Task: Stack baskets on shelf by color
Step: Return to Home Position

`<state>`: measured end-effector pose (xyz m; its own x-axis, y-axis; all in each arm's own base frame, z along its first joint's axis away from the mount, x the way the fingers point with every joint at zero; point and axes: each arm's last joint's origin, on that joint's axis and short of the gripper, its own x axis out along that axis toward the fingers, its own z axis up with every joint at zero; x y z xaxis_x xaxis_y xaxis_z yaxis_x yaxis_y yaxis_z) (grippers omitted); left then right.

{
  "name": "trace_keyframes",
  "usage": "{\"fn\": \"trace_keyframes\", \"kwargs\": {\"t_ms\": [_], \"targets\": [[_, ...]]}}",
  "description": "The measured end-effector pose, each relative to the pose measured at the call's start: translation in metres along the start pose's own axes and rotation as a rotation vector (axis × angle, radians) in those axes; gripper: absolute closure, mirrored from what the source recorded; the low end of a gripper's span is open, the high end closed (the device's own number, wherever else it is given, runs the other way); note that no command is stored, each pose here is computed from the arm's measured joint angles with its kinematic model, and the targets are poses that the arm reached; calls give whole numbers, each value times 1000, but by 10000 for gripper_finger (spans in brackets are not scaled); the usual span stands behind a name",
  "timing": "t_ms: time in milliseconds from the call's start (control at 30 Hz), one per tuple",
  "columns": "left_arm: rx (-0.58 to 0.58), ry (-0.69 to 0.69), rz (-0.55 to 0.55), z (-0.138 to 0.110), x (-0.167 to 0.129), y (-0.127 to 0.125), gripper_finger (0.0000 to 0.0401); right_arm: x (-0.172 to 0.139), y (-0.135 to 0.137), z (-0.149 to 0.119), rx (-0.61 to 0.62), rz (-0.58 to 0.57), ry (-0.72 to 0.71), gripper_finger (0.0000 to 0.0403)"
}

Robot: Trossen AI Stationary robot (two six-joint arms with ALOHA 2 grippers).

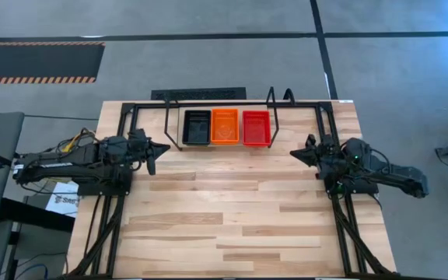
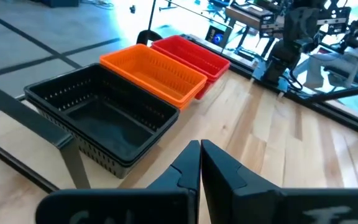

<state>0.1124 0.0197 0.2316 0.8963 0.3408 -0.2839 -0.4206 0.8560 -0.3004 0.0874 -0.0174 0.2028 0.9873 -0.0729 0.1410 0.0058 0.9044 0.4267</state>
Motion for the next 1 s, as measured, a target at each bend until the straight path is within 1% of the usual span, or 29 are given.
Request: {"fn": "trace_keyframes", "kwargs": {"t_ms": [167, 267, 333, 467, 533, 667, 767, 867, 1000], "targets": [[31, 5, -19, -2, 1, 0, 401, 1, -3, -6, 4, -10, 19, 403], [37, 28, -17, -10, 4, 2, 401, 1, -3, -5, -2, -6, 12, 403], [34, 21, -35, -18, 9, 4, 401, 1, -3, -5, -3, -12, 8, 403], [20, -19, -142, -39, 19, 7, 401, 1, -3, -5, -6, -23, 3, 403], [14, -14, -179, -50, 22, 9, 401, 1, -3, -5, -6, -23, 3, 403], [2, 29, -210, -69, 26, 15, 401, 1, -3, -5, -6, -27, 1, 403], [-8, 29, -235, -78, 28, 17, 401, 1, -4, -5, -6, -40, -6, 403], [-15, 25, -261, -78, 28, 16, 401, 1, -4, -5, -6, -56, -13, 403], [23, 16, -323, -77, 27, 13, 401, 1, -5, -4, 0, -75, -23, 403]]}}
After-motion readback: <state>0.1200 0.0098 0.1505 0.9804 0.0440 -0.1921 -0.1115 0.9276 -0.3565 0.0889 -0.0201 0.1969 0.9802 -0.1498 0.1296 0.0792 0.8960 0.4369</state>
